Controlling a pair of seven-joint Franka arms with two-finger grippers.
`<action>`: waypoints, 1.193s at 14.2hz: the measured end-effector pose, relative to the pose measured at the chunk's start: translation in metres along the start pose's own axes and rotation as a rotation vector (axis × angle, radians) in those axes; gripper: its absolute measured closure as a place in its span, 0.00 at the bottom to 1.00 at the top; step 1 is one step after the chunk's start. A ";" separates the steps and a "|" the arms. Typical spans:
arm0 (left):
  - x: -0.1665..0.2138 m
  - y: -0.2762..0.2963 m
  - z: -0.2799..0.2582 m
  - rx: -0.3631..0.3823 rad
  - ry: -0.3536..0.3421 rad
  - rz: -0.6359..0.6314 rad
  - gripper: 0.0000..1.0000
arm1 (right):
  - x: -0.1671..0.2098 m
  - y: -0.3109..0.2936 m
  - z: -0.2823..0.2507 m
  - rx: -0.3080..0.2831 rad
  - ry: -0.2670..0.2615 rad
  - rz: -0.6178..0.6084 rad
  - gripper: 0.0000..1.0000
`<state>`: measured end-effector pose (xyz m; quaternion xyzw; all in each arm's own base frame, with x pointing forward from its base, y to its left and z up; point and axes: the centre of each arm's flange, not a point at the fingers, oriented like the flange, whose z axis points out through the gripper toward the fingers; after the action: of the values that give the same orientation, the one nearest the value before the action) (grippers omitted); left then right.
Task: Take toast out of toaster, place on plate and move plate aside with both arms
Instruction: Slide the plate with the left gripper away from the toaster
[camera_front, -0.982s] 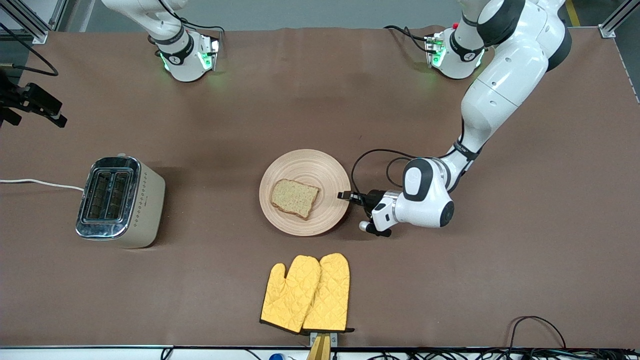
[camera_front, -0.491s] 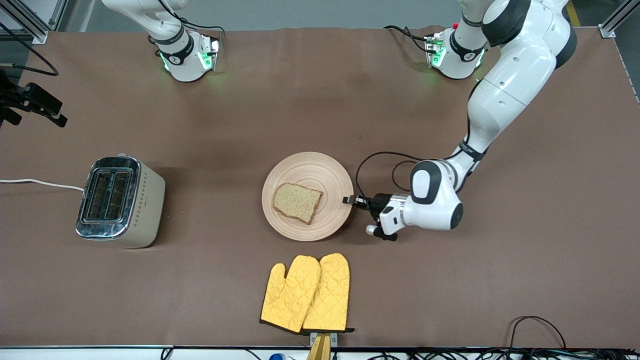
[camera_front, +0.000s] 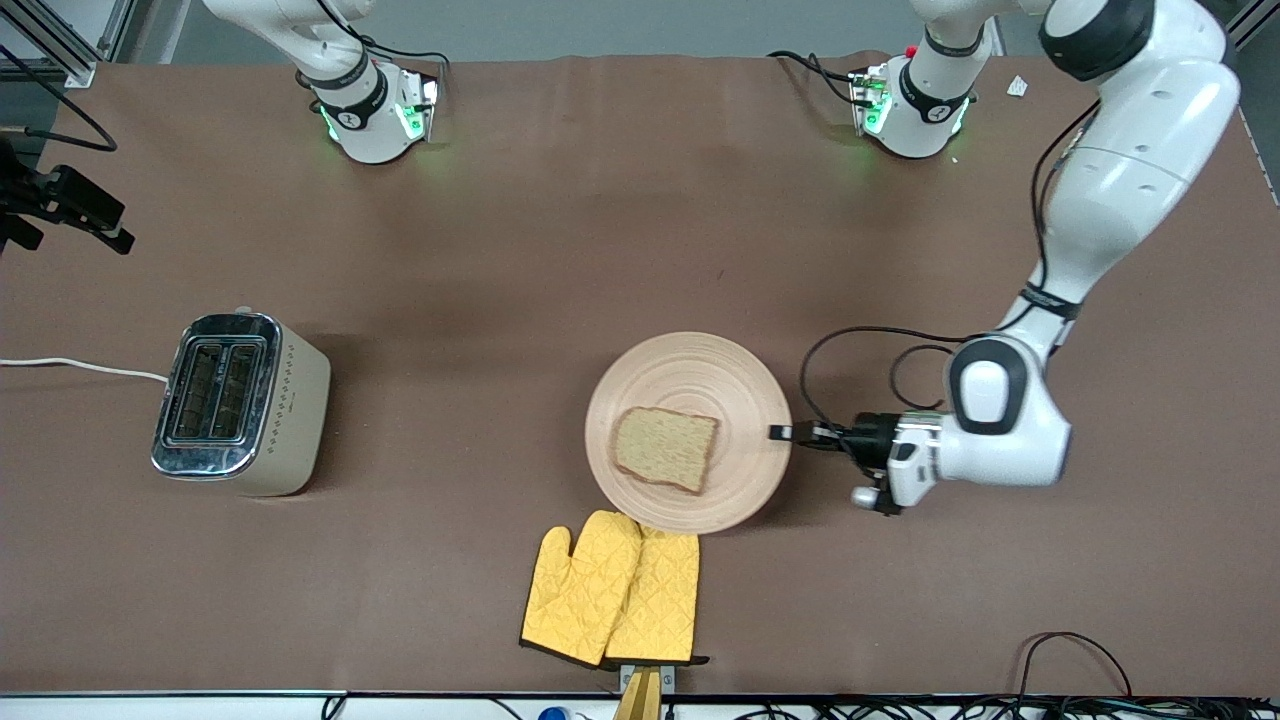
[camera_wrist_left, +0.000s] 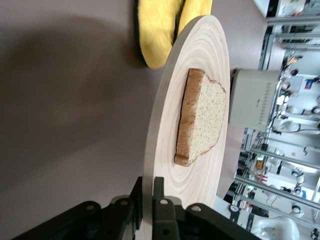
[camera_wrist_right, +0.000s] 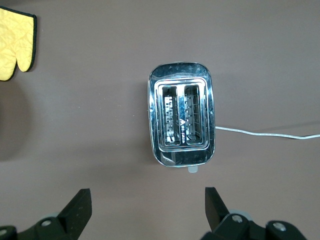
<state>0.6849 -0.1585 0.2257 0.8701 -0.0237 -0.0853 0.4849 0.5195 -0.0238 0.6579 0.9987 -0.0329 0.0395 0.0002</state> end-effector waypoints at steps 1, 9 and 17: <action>0.001 -0.013 -0.025 -0.009 0.020 -0.007 0.90 | 0.000 0.000 0.000 0.000 0.000 0.000 0.00; -0.037 -0.144 -0.213 0.074 0.125 0.081 0.90 | 0.000 0.000 0.000 0.000 -0.002 0.000 0.00; -0.092 -0.257 -0.262 0.062 0.123 0.115 0.90 | 0.000 0.000 0.000 0.000 -0.003 -0.001 0.00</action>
<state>0.6282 0.2093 0.1545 0.8856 -0.0463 -0.0030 0.4622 0.5192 -0.0235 0.6577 0.9987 -0.0325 0.0380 0.0003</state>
